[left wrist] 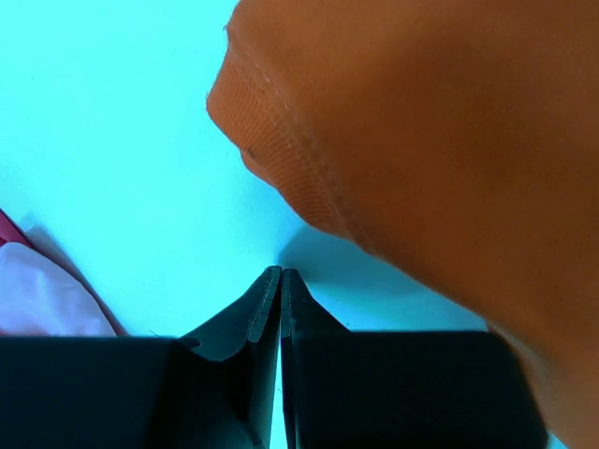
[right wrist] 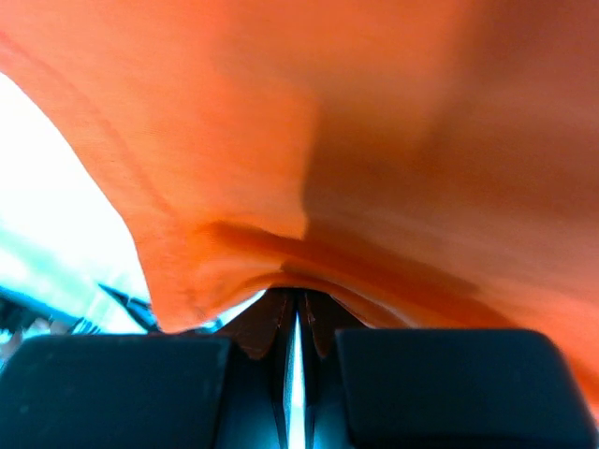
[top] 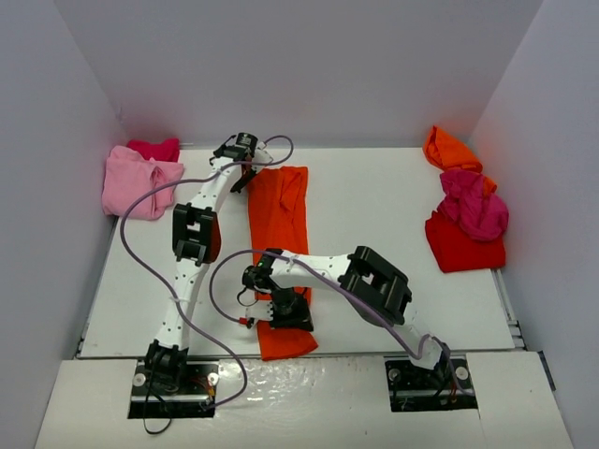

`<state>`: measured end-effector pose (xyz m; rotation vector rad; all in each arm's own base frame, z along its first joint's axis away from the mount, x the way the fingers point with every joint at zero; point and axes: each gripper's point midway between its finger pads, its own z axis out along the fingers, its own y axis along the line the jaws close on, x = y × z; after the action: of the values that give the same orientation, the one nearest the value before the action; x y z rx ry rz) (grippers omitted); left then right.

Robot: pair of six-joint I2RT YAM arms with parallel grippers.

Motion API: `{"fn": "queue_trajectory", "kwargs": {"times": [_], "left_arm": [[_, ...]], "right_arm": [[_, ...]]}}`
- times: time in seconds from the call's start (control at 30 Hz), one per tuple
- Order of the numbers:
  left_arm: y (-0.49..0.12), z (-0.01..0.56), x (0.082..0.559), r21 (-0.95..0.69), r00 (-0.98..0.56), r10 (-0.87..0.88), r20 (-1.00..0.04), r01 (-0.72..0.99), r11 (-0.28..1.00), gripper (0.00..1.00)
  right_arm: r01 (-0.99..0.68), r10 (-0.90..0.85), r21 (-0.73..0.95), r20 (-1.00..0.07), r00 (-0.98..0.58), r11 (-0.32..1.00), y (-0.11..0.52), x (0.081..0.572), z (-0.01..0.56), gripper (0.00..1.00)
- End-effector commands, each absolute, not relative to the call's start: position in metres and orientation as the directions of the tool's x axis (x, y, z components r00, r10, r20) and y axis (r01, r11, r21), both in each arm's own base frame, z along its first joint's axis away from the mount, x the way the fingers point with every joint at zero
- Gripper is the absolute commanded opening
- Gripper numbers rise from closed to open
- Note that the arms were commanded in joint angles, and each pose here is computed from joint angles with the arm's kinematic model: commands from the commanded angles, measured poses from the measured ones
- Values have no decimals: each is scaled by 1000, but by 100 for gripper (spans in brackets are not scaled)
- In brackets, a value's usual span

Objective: Fold and stack the t-shirts
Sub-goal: Rotate the tshirt 80 degrees

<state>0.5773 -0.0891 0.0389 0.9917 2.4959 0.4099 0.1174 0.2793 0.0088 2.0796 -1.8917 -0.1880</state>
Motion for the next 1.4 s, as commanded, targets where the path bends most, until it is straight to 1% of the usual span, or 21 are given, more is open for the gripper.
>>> {"fn": "queue_trajectory", "kwargs": {"times": [0.0, 0.07, 0.13, 0.27, 0.4, 0.5, 0.6, 0.63, 0.73, 0.8, 1.07, 1.23, 1.37], "left_arm": [[-89, 161, 581, 465, -572, 668, -475, 482, 743, 2], [-93, 181, 574, 460, -554, 667, -498, 483, 745, 2], [-94, 200, 567, 451, -539, 660, -523, 483, 751, 2], [-103, 225, 551, 416, -504, 657, -560, 515, 750, 2], [-114, 216, 542, 371, -512, 669, -538, 569, 734, 5], [-133, 196, 528, 270, -515, 685, -515, 662, 700, 6], [-143, 178, 522, 240, -512, 712, -481, 704, 669, 6], [-148, 167, 520, 229, -506, 727, -465, 724, 651, 6], [-160, 143, 518, 202, -498, 750, -435, 758, 620, 6], [-166, 137, 522, 200, -489, 753, -440, 764, 614, 6], [-174, 97, 538, 191, -491, 764, -418, 775, 603, 7], [-152, 64, 566, 277, -538, 751, -382, 709, 649, 7], [-142, 51, 586, 366, -552, 748, -370, 653, 663, 12]], "right_arm": [[-987, -995, 126, 23, 99, -96, 277, 146, 61, 0], [-997, -997, 23, 13, 80, -79, 266, 166, 83, 0], [-999, -1000, -50, -18, 23, -22, 256, 186, 110, 0], [-987, -985, -134, -161, -66, 88, 241, 218, 161, 0], [-971, -978, -207, -190, -83, 123, 228, 228, 177, 0], [-941, -973, -292, -202, -113, 170, 208, 242, 194, 0], [-915, -959, -332, -238, -153, 228, 187, 261, 206, 0], [-897, -948, -356, -271, -167, 260, 178, 267, 216, 0], [-882, -933, -362, -303, -194, 301, 162, 276, 220, 0], [-878, -927, -358, -313, -208, 318, 157, 279, 219, 0], [-877, -906, -302, -324, -274, 373, 141, 279, 203, 0], [-874, -894, -284, -341, -292, 394, 141, 276, 203, 0], [-873, -888, -275, -348, -300, 402, 140, 274, 199, 0]]}}
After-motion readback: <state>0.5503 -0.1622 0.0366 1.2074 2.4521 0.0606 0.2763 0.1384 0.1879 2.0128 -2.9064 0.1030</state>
